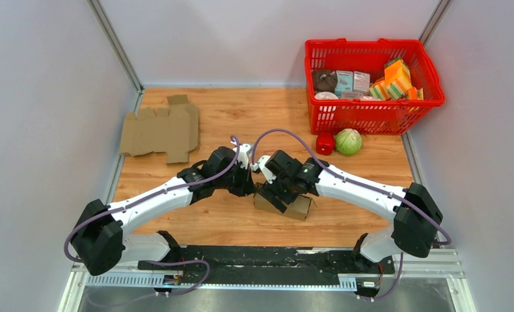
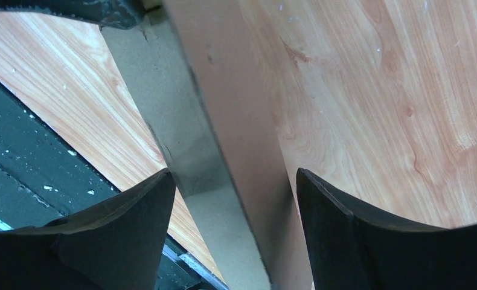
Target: Fold the paper box
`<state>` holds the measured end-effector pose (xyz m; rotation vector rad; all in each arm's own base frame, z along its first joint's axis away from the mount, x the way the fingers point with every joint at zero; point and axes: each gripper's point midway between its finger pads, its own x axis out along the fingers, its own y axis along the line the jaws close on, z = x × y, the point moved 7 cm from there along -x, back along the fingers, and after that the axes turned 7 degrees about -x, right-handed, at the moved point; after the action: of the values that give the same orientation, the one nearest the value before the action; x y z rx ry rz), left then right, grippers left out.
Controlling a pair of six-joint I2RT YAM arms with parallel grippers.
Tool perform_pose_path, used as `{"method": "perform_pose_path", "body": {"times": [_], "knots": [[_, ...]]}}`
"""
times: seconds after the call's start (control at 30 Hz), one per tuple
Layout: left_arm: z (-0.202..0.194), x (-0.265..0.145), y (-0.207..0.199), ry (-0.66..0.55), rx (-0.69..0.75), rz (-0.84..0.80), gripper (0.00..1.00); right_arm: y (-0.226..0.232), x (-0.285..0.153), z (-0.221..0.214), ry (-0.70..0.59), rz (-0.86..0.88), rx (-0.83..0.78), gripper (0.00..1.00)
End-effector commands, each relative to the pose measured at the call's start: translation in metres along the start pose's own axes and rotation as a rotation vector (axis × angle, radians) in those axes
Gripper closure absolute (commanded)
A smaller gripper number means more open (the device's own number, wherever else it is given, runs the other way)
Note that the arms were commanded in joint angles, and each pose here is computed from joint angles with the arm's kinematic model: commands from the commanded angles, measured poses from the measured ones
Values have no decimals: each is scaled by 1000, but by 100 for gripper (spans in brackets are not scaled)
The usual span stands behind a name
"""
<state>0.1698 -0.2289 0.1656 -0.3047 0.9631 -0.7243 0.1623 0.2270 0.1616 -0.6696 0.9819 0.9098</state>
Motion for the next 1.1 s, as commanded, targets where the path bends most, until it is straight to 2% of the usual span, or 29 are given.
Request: {"method": "perform_pose_path", "body": {"times": [0.0,0.13,0.23,0.27,0.37,0.43,0.47,0.5,0.63,0.73,0.83,0.87,0.9,0.97,1.07], "knots": [[-8,7,5,29,-17,44,100,-8,-3,7,-70,10,73,23],[-11,9,10,15,-20,68,100,-11,-2,5,-70,16,98,22],[-9,7,10,7,-9,78,100,-10,-4,5,-80,15,98,16],[-7,6,10,3,-8,80,100,-9,-6,5,-82,18,132,12],[-4,5,8,0,-6,85,100,-10,-27,8,-117,-14,215,9],[-3,5,7,6,-11,90,100,-9,-44,1,-89,-75,363,6],[-3,5,7,10,-12,89,100,-10,-62,1,-126,-94,433,3],[-3,5,6,10,-13,85,100,-6,-70,-9,-81,-98,563,2],[-1,2,4,4,-11,81,100,5,-93,-39,-73,-78,732,2],[1,0,2,0,-10,69,100,3,-89,-62,-103,-95,804,5],[3,-2,0,-1,0,68,100,-1,-79,-67,-189,-67,841,27],[3,-3,0,5,0,76,100,-1,-77,-67,-205,-67,843,44],[4,-4,0,3,0,76,100,-2,-71,-69,-216,-69,840,50],[4,-5,-1,4,-3,72,100,-2,-67,-71,-215,-72,819,54],[6,-8,-3,-1,-2,68,100,-3,-65,-76,-196,-93,801,43]]}}
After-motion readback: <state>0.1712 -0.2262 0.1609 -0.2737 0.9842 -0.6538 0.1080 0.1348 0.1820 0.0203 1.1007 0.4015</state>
